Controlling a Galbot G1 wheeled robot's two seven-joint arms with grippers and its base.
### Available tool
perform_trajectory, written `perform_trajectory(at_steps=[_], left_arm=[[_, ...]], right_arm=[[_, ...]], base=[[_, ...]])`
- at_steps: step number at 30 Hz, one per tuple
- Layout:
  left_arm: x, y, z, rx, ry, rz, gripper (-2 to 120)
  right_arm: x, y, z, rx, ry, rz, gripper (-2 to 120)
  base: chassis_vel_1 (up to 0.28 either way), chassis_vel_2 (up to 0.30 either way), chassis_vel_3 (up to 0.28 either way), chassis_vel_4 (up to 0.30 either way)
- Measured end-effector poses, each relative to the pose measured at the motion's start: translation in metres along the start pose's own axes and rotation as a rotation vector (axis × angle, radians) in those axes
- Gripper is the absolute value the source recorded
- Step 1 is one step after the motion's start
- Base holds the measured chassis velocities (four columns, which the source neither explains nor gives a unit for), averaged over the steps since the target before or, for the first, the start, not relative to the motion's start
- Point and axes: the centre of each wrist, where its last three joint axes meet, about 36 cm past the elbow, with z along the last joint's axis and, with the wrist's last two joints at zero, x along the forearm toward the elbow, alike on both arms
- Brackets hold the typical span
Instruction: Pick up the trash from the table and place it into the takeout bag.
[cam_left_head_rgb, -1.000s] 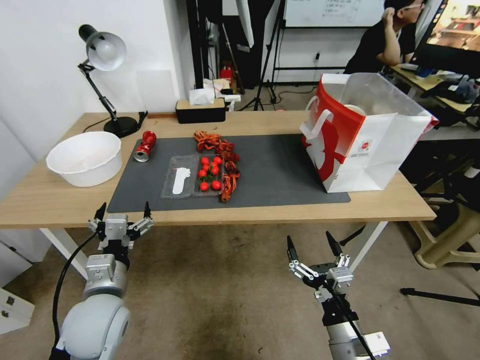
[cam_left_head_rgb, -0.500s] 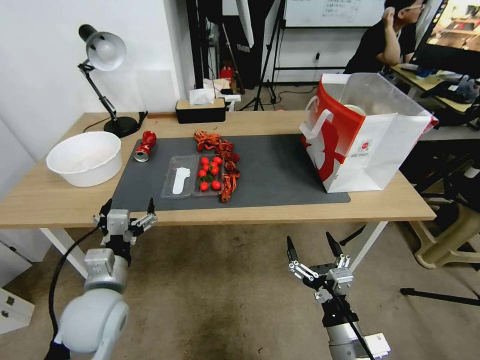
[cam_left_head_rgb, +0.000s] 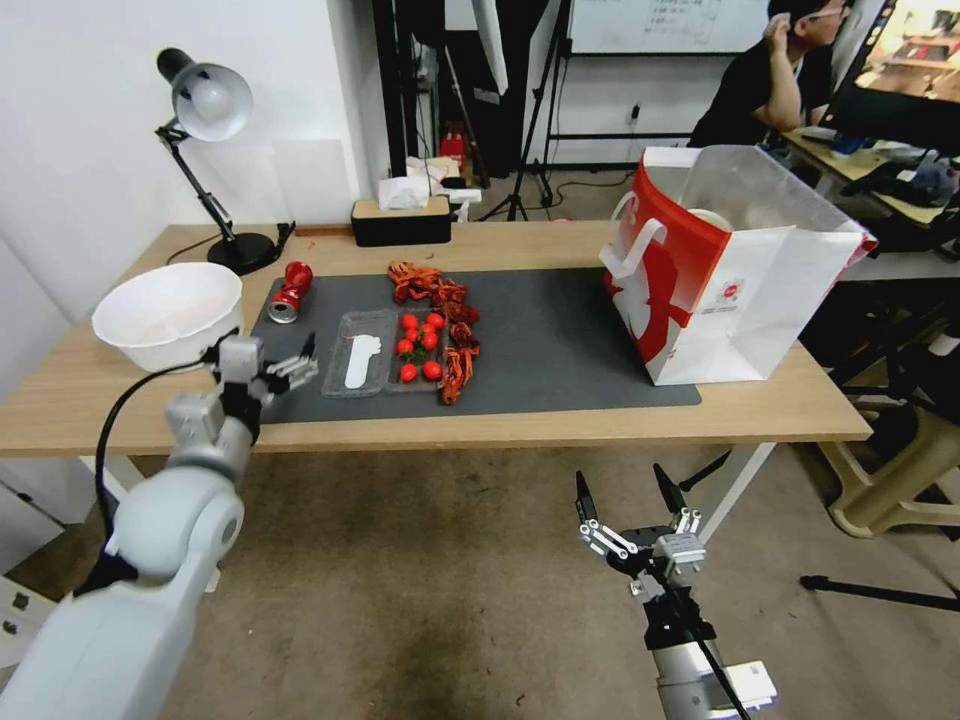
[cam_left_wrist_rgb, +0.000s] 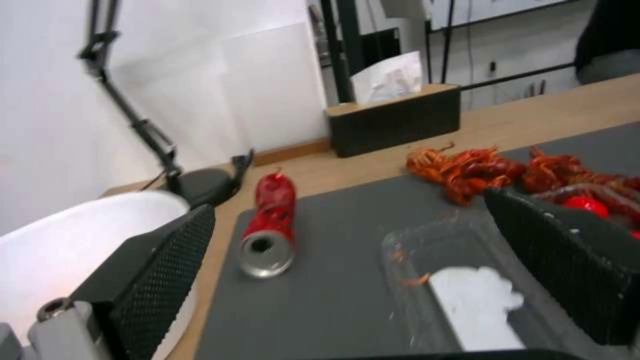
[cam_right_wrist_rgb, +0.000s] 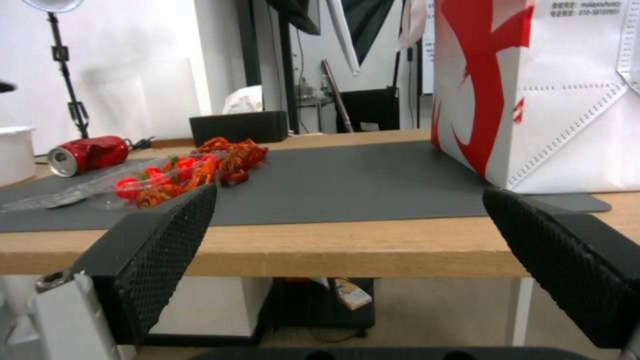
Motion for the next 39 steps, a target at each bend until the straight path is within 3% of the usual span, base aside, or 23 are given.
perform_trajectory(at_steps=[5,7,15,19,24,27,31,39], left_arm=[[-0.028,0.002,-0.015,-0.009,-0.004,0.022,100],[-0.058,0.007,-0.028,-0.027,-0.009,0.032,100],[-0.13,0.03,-0.023,-0.066,0.07,0.027,100],[-0.164,0.033,-0.036,-0.079,0.081,0.028,100],[-0.185,0.034,-0.043,-0.094,0.116,0.018,100],[-0.208,0.037,-0.046,-0.132,0.205,-0.008,100],[-0.223,0.039,-0.045,-0.169,0.267,-0.038,100],[-0.238,0.043,-0.046,-0.186,0.316,-0.066,100]], right_arm=[[0.0,0.0,0.002,0.0,0.004,0.004,100],[0.0,-0.001,0.004,0.0,0.008,0.011,100],[0.002,-0.004,0.01,0.004,0.023,0.026,100],[0.001,-0.005,0.012,0.004,0.026,0.031,100],[0.002,-0.005,0.013,0.003,0.03,0.032,100],[0.003,-0.007,0.014,0.006,0.032,0.035,100],[0.004,-0.008,0.015,0.008,0.034,0.037,100],[0.005,-0.009,0.016,0.009,0.035,0.037,100]], base=[[0.0,0.0,0.0,0.0],[0.0,0.0,0.0,0.0],[0.0,0.0,0.0,0.0],[0.0,0.0,0.0,0.0],[0.0,0.0,0.0,0.0],[0.0,0.0,0.0,0.0],[0.0,0.0,0.0,0.0],[0.0,0.0,0.0,0.0]])
